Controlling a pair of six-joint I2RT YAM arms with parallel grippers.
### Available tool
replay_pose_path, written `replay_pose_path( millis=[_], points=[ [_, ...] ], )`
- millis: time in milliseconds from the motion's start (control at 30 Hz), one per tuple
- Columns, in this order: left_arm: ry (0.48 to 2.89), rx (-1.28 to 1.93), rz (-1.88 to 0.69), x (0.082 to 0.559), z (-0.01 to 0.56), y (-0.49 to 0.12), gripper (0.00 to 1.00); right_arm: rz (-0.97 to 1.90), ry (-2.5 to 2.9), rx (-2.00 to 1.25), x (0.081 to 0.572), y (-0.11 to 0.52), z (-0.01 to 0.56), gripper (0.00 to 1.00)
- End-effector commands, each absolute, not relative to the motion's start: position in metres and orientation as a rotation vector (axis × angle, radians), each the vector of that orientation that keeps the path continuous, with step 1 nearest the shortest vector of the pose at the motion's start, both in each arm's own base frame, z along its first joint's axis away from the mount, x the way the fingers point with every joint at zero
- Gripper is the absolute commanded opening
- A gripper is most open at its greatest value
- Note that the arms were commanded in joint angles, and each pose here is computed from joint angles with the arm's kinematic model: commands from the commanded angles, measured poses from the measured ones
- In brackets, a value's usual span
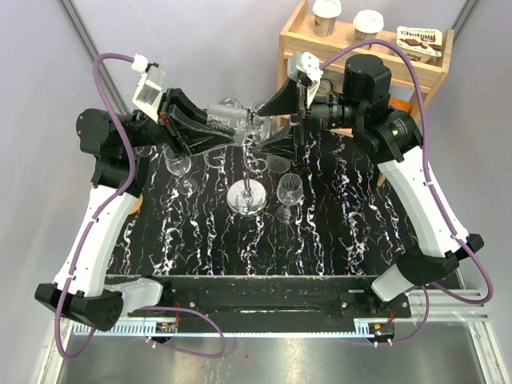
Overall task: Place the wine glass upside down on the wine glass rack
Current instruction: Turn the wine glass upside down at the wine rack.
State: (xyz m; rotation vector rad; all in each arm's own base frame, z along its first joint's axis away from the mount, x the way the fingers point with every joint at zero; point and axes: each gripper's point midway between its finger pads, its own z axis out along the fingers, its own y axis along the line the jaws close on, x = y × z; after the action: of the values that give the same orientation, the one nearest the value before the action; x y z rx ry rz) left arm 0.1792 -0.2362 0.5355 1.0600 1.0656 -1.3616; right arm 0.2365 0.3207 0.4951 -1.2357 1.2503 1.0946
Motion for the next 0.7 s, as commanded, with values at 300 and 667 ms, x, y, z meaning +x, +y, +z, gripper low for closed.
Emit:
replay_pose_path(
  millis=[300,667],
  points=[
    [0.997,1.085,-1.33,0.168,0.536,-0.234,0.0,1.119,1.198,-1.279,0.229,0.321,0.497,0.98],
    [0.987,1.089,-1.34,0.166,0.537,-0.234,0.0,1.114,1.203,-1.281,0.231,0.32,0.494,0.92]
  ],
)
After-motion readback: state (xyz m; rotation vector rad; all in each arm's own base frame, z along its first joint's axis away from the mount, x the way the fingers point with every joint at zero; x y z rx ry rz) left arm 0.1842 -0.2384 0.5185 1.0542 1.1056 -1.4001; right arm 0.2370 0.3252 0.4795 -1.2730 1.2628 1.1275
